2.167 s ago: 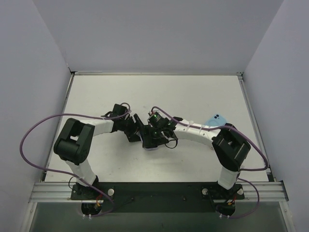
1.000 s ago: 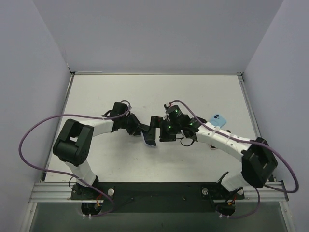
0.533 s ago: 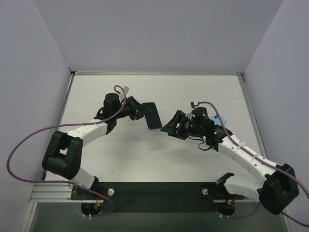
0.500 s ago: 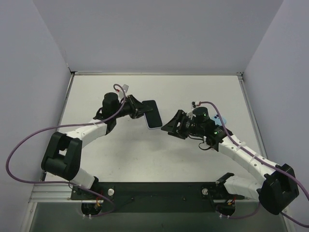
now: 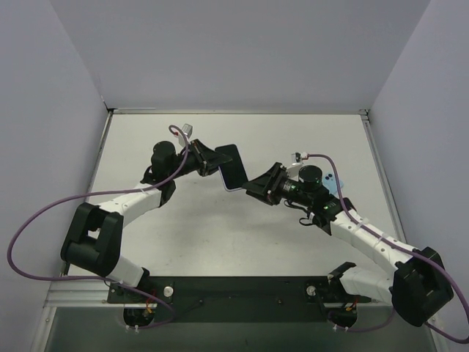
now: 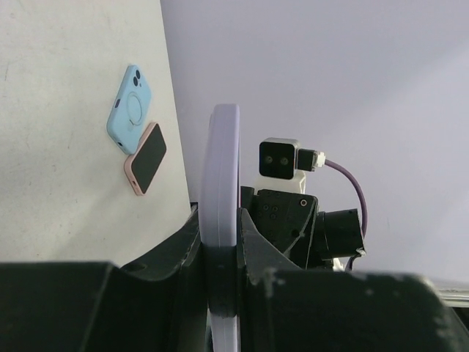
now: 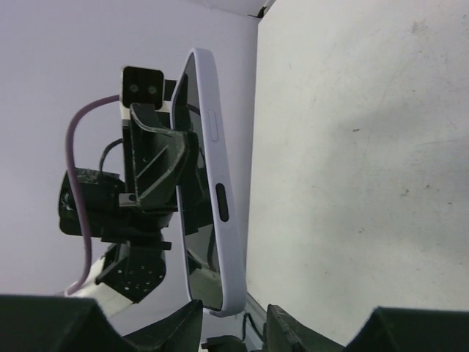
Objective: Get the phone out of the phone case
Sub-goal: Pick up the phone at the center of the board.
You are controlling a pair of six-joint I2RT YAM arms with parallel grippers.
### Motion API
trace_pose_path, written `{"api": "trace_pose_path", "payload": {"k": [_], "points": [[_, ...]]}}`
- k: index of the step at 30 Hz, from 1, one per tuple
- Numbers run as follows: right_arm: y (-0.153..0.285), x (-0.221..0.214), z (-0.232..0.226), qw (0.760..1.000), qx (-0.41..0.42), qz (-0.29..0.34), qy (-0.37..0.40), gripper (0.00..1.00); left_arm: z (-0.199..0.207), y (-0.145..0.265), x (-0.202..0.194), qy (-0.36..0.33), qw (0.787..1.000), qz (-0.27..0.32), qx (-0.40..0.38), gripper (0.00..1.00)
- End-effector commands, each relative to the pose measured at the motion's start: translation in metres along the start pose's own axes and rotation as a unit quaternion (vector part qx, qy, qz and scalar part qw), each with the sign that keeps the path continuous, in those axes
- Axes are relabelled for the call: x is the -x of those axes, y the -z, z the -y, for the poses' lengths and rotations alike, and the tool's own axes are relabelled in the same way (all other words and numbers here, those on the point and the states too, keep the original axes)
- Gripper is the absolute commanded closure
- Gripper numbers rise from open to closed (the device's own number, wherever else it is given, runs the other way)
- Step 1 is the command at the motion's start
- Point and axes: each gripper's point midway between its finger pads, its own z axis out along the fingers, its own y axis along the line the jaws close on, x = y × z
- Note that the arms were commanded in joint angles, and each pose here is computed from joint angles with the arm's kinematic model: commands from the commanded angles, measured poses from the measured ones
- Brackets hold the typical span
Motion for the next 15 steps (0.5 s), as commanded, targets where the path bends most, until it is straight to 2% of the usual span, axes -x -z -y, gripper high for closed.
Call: {"api": "trace_pose_path", "payload": {"k": [1,6,12,14,15], "points": [[0.005,0.014,-0.038,0.996,0.087,0.024,-0.006,0.65,0.051,0.012,-0.003,-0.038,0.996,0.000,-0.081,1.00],[0.005,0.017,-0.050,0.993,0.111,0.026,-0.016,0.67,0.054,0.014,-0.003,-0.033,0.995,0.001,-0.091,1.00],[0.000,0.020,-0.059,0.987,0.153,0.024,-0.044,0.89,0.061,0.015,-0.003,-0.031,0.994,0.002,-0.103,1.00],[0.000,0.021,-0.064,0.982,0.176,0.023,-0.061,1.00,0.064,0.016,-0.004,-0.031,0.994,0.003,-0.106,1.00],[0.001,0.022,-0.066,0.981,0.183,0.025,-0.067,1.00,0.062,0.017,-0.004,-0.029,0.994,0.004,-0.104,1.00]]}}
